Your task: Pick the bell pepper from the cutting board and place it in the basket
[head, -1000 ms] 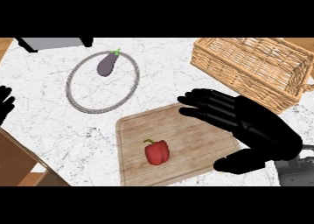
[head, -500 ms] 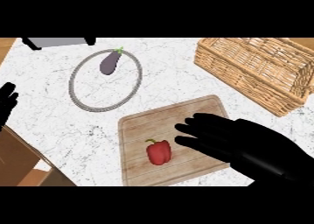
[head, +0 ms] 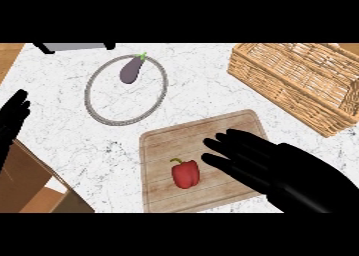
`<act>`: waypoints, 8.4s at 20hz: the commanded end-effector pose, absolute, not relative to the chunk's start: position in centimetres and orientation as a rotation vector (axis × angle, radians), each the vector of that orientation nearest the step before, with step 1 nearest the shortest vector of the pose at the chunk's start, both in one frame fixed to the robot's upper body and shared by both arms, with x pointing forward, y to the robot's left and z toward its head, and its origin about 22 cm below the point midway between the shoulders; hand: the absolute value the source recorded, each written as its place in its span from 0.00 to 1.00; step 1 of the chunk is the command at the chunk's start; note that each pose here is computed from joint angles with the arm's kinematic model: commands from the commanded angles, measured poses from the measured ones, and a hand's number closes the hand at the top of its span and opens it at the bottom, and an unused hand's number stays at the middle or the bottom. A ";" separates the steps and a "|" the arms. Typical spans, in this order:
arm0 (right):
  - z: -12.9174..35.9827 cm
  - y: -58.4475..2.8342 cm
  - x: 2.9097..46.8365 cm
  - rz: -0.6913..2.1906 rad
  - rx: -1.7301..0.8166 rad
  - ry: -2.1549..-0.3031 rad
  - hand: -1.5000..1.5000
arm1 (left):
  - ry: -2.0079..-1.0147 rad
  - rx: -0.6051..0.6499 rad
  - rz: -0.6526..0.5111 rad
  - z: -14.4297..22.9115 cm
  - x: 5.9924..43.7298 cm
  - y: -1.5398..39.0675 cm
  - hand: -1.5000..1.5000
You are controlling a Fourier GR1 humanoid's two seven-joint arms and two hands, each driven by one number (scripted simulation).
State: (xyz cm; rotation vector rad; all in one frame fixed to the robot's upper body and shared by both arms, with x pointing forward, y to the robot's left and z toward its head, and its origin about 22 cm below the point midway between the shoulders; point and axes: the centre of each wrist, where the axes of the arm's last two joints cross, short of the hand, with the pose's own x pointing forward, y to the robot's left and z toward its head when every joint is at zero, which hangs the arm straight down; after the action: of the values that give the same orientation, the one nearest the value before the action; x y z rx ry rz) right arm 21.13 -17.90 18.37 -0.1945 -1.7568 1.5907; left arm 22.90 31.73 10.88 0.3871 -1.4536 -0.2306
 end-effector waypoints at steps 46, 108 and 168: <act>6.8 -10.1 23.7 1.554 -0.235 -1.625 0.00 | -1.356 0.289 -0.197 6.0 25.5 28.5 0.50; 29.7 -19.5 23.1 0.889 -0.310 -1.949 1.00 | -1.361 0.289 -0.182 6.3 26.0 28.8 0.50; 24.7 -43.5 39.9 0.406 -0.653 -1.742 0.00 | -1.390 0.269 -0.234 6.4 28.6 28.6 0.50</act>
State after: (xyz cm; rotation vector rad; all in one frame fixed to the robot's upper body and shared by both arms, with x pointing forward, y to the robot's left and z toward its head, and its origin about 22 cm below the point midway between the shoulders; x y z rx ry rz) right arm 40.67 -40.93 24.09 -0.6274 -1.7534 0.5256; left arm 29.12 28.65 10.83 0.3153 -1.5105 -0.2613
